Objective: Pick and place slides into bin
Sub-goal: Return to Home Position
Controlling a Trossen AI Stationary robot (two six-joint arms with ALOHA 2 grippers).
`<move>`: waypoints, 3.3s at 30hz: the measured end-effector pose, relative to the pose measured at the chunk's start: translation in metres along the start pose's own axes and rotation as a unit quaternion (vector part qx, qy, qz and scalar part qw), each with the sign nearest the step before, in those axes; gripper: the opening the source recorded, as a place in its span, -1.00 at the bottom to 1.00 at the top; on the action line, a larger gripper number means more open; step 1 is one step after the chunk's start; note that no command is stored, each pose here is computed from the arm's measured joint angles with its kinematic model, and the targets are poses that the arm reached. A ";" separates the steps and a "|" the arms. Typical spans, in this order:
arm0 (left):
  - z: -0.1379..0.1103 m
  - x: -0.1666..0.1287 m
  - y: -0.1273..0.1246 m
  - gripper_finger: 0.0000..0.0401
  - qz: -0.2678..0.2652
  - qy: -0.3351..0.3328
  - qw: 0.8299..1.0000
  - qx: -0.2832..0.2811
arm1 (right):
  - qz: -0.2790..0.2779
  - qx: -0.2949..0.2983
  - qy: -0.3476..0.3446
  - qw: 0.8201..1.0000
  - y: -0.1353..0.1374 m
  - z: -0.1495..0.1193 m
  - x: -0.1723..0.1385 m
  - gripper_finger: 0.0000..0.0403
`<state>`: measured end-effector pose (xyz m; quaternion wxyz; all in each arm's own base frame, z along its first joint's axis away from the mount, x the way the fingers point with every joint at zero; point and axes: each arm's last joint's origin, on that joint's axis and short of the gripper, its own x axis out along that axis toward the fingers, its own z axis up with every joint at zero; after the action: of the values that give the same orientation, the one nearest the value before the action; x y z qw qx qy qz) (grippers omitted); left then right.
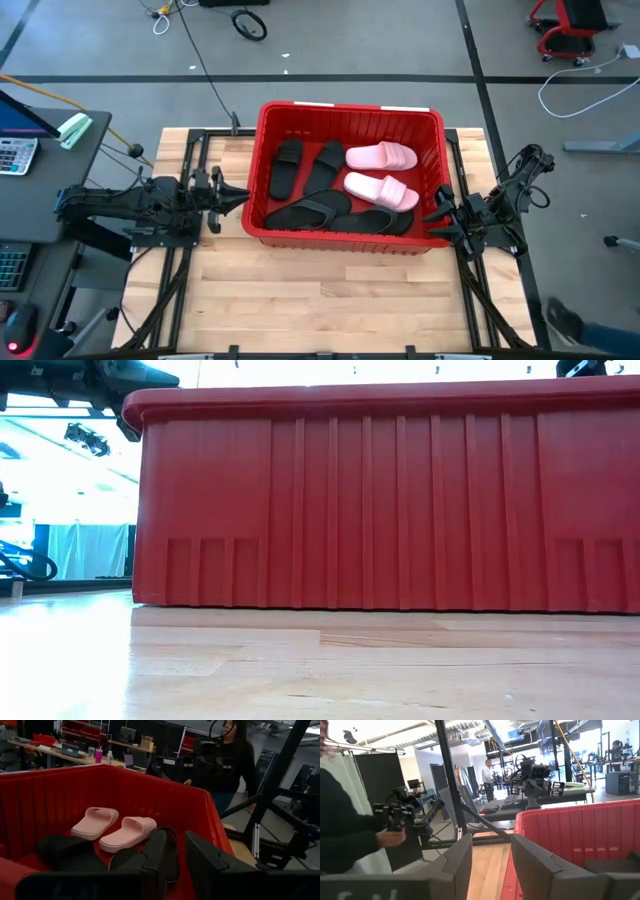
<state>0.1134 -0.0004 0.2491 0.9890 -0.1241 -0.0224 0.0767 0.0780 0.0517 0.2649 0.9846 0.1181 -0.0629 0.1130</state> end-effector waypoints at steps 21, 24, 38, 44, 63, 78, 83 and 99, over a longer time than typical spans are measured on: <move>-0.004 -0.001 -0.001 -0.60 -0.009 0.018 0.998 0.067 | 0.000 0.000 0.000 1.000 0.000 0.000 0.000 -0.29; -0.004 -0.001 -0.001 -0.58 -0.009 0.018 0.998 0.065 | 0.000 0.000 0.000 1.000 0.000 0.000 0.000 -0.29; -0.004 -0.001 -0.001 -0.62 -0.009 0.018 0.998 0.067 | 0.000 0.001 0.000 1.000 0.000 0.000 0.000 -0.29; -0.004 -0.001 -0.001 -0.59 -0.009 0.018 0.998 0.067 | 0.000 0.000 0.000 1.000 0.000 0.000 0.000 -0.29; -0.004 -0.001 -0.001 -0.59 -0.010 0.018 0.998 0.067 | 0.000 0.001 0.000 1.000 0.000 0.000 0.000 -0.29; -0.004 -0.001 -0.001 -0.62 -0.010 0.018 0.998 0.067 | 0.000 0.001 0.000 1.000 0.000 0.000 0.000 -0.29; -0.004 -0.001 -0.001 -0.59 -0.010 0.018 0.998 0.067 | 0.000 0.001 0.000 1.000 0.000 0.000 0.000 -0.29; -0.004 -0.001 -0.001 -0.62 -0.010 0.018 0.998 0.067 | 0.000 0.000 0.000 1.000 0.000 0.000 0.000 -0.29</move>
<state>0.1132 -0.0023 0.2459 0.9961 -0.0591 -0.0005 0.0662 0.0780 0.0517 0.2650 0.9845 0.1186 -0.0628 0.1130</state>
